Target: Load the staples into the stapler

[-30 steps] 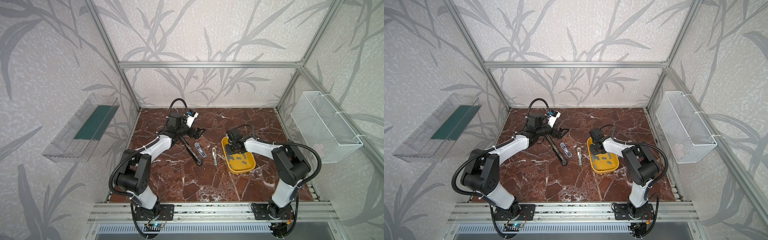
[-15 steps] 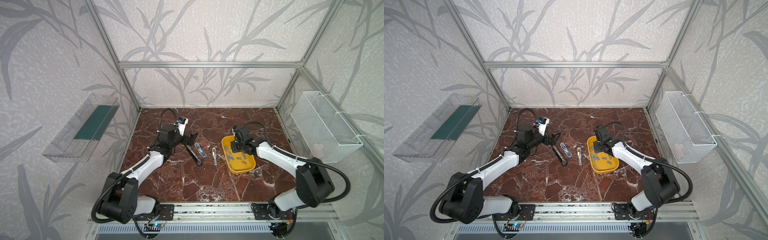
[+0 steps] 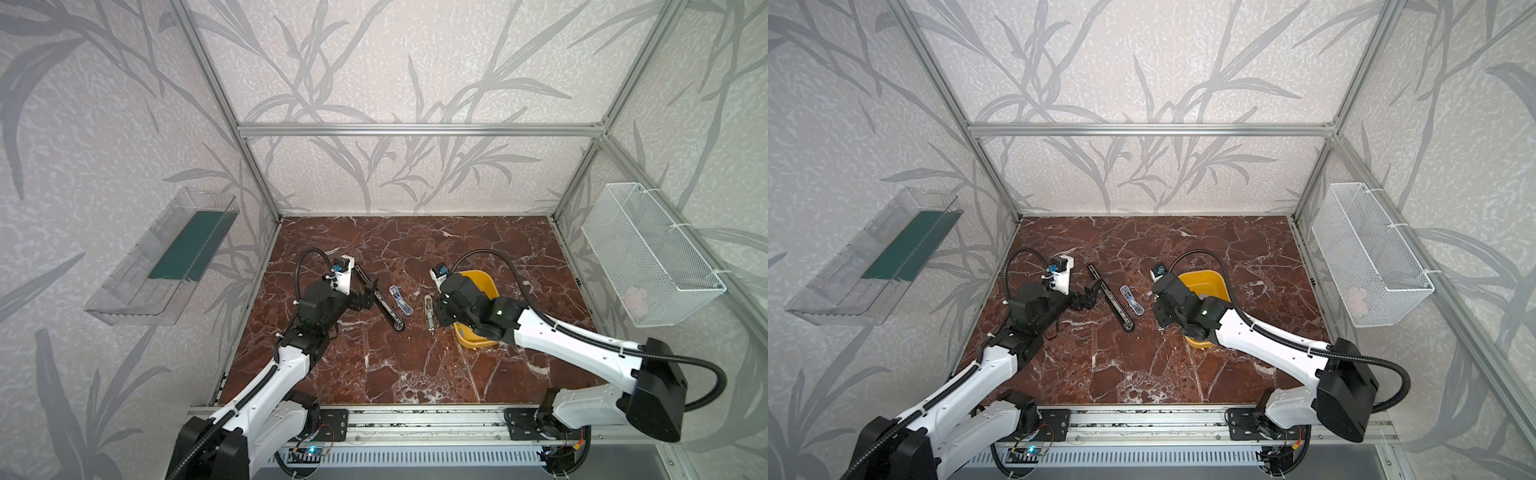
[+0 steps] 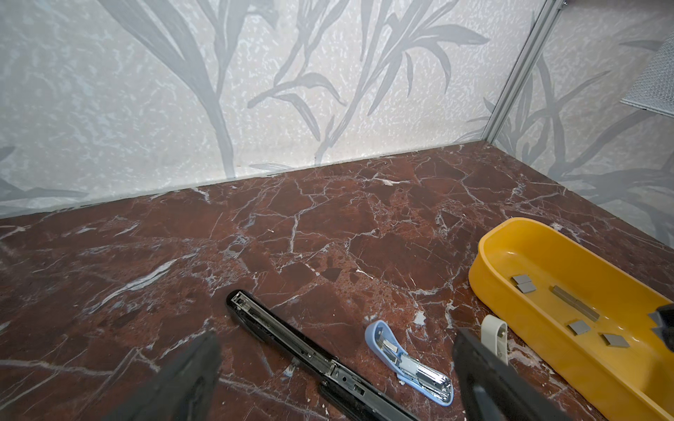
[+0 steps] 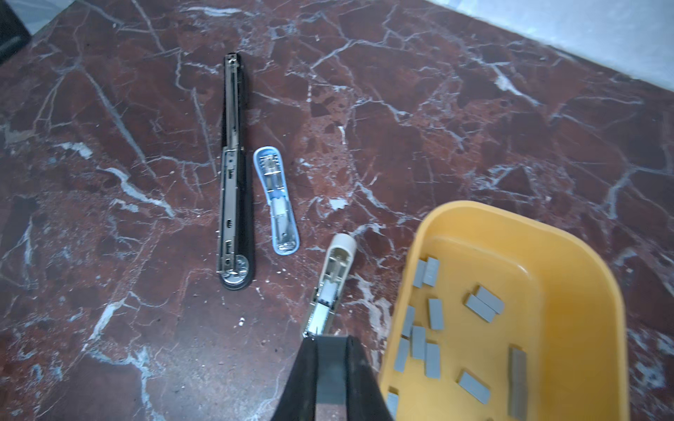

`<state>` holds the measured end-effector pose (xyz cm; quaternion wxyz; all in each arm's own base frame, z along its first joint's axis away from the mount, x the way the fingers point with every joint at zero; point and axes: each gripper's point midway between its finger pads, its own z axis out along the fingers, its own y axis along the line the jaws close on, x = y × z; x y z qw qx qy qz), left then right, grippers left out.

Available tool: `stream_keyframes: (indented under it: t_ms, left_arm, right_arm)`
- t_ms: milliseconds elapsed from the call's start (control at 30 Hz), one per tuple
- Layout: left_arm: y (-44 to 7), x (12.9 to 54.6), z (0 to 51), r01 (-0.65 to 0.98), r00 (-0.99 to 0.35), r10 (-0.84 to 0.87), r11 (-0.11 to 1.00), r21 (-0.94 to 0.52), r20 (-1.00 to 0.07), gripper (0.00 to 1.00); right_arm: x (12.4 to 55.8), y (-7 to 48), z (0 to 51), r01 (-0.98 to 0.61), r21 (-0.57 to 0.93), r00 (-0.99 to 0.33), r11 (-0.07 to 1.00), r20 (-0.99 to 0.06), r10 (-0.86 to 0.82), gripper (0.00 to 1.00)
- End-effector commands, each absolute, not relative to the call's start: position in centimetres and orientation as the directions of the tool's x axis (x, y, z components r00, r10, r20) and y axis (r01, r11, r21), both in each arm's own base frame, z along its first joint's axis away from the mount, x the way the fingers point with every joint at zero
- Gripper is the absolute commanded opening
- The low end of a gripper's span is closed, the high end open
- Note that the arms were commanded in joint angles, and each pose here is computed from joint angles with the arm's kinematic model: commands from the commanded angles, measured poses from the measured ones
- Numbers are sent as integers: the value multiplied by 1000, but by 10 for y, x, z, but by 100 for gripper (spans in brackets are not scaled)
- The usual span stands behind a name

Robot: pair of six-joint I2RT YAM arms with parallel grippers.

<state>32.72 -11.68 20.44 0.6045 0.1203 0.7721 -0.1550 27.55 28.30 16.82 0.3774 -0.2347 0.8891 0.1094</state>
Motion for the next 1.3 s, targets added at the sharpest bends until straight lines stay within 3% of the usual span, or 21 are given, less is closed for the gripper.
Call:
stream_keyframes:
  t_ms: [0, 300, 500, 700, 900, 1267]
  left_arm:
    - [-109, 328, 209, 333, -220, -35, 936, -109, -975, 99]
    - [-110, 338, 199, 326, -230, -18, 941, -94, -973, 99]
    - [-130, 340, 196, 412, -251, -80, 893, -181, -965, 99]
    - [-120, 355, 188, 341, -287, -110, 916, -209, -952, 99]
    - [-97, 367, 185, 323, -323, -282, 864, -386, -903, 99]
    - [-99, 361, 195, 359, -290, -279, 855, -374, -916, 99]
  right_arm:
    - [280, 320, 167, -593, 46, -562, 804, -738, -373, 11]
    - [301, 348, 131, -676, -63, -492, 734, -703, -513, 12]
    - [313, 353, 115, -683, -55, -497, 728, -695, -519, 11]
    - [317, 366, 100, -699, -6, -515, 715, -690, -508, 11]
    - [329, 370, 86, -695, -9, -531, 719, -667, -523, 11]
    - [335, 363, 66, -689, -18, -554, 724, -632, -542, 10]
